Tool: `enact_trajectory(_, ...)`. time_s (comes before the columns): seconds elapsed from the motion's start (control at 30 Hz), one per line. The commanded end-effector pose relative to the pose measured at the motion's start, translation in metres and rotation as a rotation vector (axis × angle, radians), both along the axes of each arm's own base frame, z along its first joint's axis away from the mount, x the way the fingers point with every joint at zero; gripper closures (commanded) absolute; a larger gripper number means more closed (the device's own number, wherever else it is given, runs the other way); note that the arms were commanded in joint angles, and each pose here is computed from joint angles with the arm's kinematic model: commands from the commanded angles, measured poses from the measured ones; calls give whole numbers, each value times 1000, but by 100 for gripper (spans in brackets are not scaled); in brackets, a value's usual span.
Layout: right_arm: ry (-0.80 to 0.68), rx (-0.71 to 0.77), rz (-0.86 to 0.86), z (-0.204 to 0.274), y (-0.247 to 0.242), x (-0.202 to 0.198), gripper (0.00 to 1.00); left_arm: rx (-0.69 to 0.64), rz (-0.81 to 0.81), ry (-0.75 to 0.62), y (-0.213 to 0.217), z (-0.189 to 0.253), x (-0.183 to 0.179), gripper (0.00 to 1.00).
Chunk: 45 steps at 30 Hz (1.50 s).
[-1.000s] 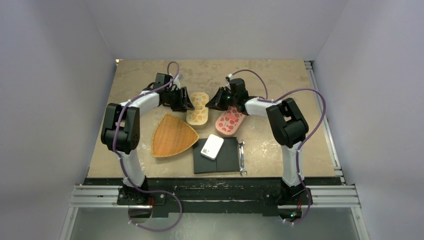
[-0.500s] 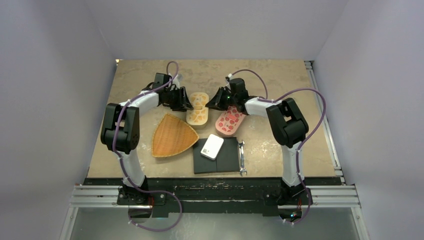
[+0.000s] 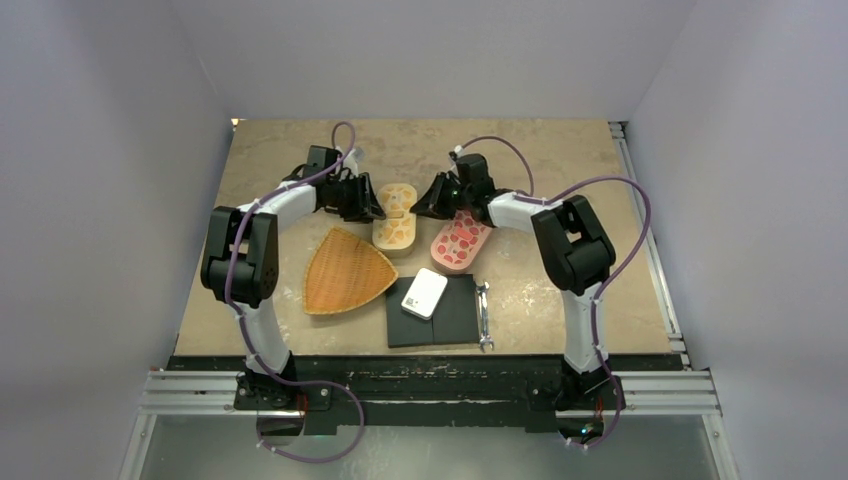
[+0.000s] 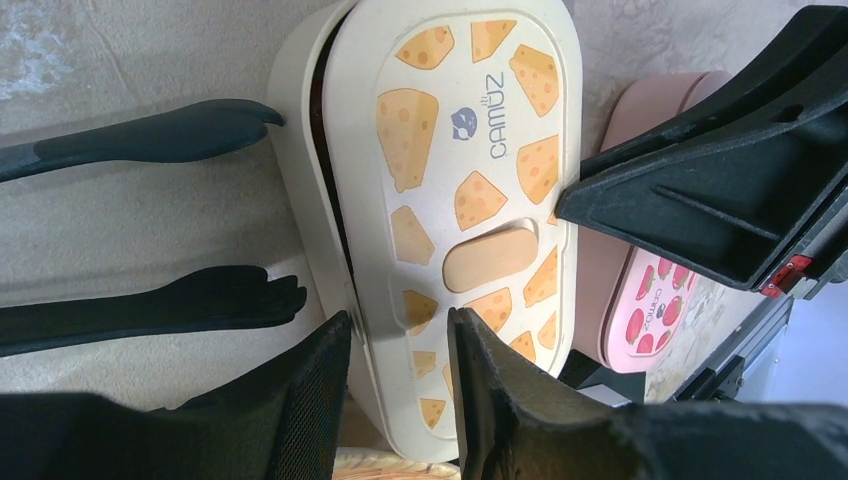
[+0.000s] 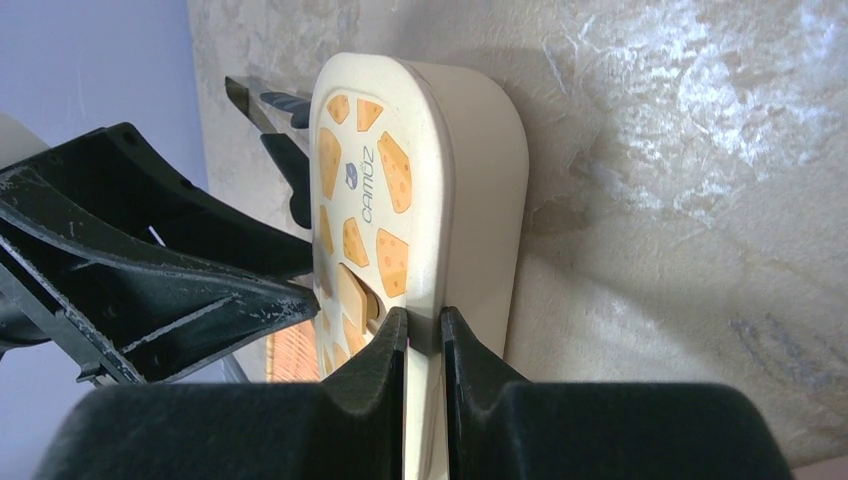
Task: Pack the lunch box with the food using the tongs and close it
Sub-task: Close the box lid on the packing box.
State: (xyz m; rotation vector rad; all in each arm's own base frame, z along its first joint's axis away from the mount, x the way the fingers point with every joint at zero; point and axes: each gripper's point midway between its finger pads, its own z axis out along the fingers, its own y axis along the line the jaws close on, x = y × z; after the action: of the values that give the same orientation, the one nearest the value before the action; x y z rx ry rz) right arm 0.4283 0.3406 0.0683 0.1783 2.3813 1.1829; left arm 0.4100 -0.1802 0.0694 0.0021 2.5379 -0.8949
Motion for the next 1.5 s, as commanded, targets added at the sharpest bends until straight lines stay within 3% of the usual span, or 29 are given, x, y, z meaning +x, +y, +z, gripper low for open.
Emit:
enact_trajectory(0.0, 1, -52, 33, -16, 15, -4, 100, -85, -54, -55, -16, 23, 1, 62)
enact_trajectory(0.23, -25, -138, 19, -18, 6, 1, 100, -72, -49, -54, -15, 22, 1, 62)
enact_trajectory(0.83, -128, -267, -39, 23, -14, 19, 62, 1, -27, -126, -4, 40, 14, 47)
enact_trajectory(1.47, -197, -229, -16, 58, -2, 33, 59, -1, 53, -136, 5, 45, 37, 41)
